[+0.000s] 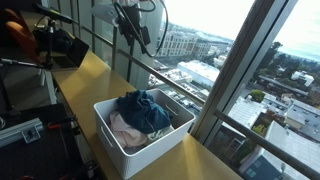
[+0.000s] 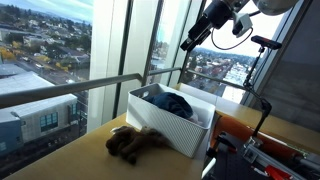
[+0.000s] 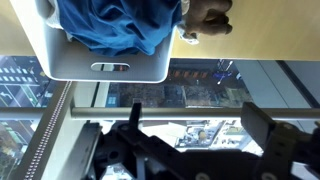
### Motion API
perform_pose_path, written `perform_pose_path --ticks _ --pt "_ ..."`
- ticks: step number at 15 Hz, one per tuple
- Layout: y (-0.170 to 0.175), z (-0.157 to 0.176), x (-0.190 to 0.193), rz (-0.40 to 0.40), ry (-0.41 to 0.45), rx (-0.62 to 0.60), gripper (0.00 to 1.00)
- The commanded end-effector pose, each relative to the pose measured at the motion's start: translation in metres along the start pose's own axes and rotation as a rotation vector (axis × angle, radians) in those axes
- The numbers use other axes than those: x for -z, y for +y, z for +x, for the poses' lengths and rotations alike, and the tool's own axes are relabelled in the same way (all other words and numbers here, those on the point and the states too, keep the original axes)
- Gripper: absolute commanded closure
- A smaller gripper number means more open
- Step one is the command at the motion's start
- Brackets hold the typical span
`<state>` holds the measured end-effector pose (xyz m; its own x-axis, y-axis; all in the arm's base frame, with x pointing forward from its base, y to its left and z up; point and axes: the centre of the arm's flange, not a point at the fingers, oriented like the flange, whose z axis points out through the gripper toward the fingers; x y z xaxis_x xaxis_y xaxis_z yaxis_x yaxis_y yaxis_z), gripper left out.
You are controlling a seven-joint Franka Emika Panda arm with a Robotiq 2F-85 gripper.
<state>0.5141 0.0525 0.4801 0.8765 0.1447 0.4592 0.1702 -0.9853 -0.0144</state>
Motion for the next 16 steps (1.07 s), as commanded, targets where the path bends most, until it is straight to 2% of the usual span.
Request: perform_pose_path --ticks 1,4,11,13,16 --pt "-0.067 -0.009 -0.031 -0.007 0.010 0.106 0.00" --pt "-0.106 -0.010 -0.063 -0.007 -0.019 0.187 0.00" --pt "-0.185 -0.038 -0.179 -0.045 -0.149 0.349 0.00" --pt "-0.200 -0.039 -0.207 -0.058 -0.172 0.387 0.00" --pt "-0.204 -0.031 -0.244 -0.083 -0.190 0.430 0.00"
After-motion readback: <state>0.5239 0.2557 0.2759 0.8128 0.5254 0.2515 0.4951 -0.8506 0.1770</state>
